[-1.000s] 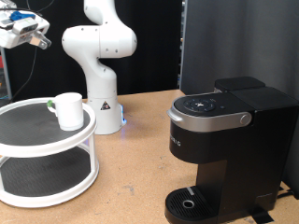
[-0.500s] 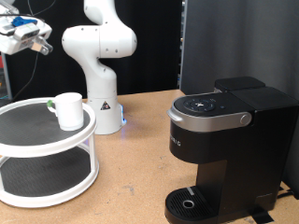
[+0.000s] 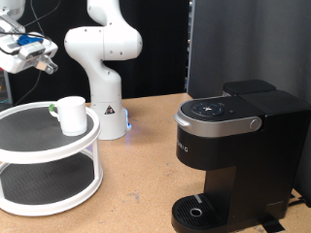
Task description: Make a cup of coffee with the keurig machine
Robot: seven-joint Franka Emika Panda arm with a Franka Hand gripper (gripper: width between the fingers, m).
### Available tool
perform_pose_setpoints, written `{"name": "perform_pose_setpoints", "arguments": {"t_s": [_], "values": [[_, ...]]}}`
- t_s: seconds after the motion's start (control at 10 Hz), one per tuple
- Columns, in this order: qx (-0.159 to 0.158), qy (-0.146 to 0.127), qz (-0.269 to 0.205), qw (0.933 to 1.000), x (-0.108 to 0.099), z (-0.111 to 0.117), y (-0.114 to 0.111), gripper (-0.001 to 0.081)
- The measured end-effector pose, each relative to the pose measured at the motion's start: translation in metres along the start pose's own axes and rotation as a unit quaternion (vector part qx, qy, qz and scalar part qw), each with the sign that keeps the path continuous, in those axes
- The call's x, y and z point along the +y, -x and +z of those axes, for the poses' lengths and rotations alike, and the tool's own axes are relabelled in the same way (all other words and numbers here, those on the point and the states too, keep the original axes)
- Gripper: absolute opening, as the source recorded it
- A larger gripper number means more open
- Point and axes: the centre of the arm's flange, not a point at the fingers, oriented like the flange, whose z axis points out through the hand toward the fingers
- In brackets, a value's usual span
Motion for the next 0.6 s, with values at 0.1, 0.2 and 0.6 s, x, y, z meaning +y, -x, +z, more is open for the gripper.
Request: {"name": "perform_pose_setpoints", "arguments": {"t_s": [0.1,0.2,0.6], "values": [[-0.004,0.001,-0.001,1.0000,0.004,0.003,0.006,0.0001],[-0.006,0.006,-0.004,1.0000,0.009,0.006,0.012,0.0001],[-0.010,0.025,-0.005,0.9996,0.023,0.019,0.030,0.0024]]}}
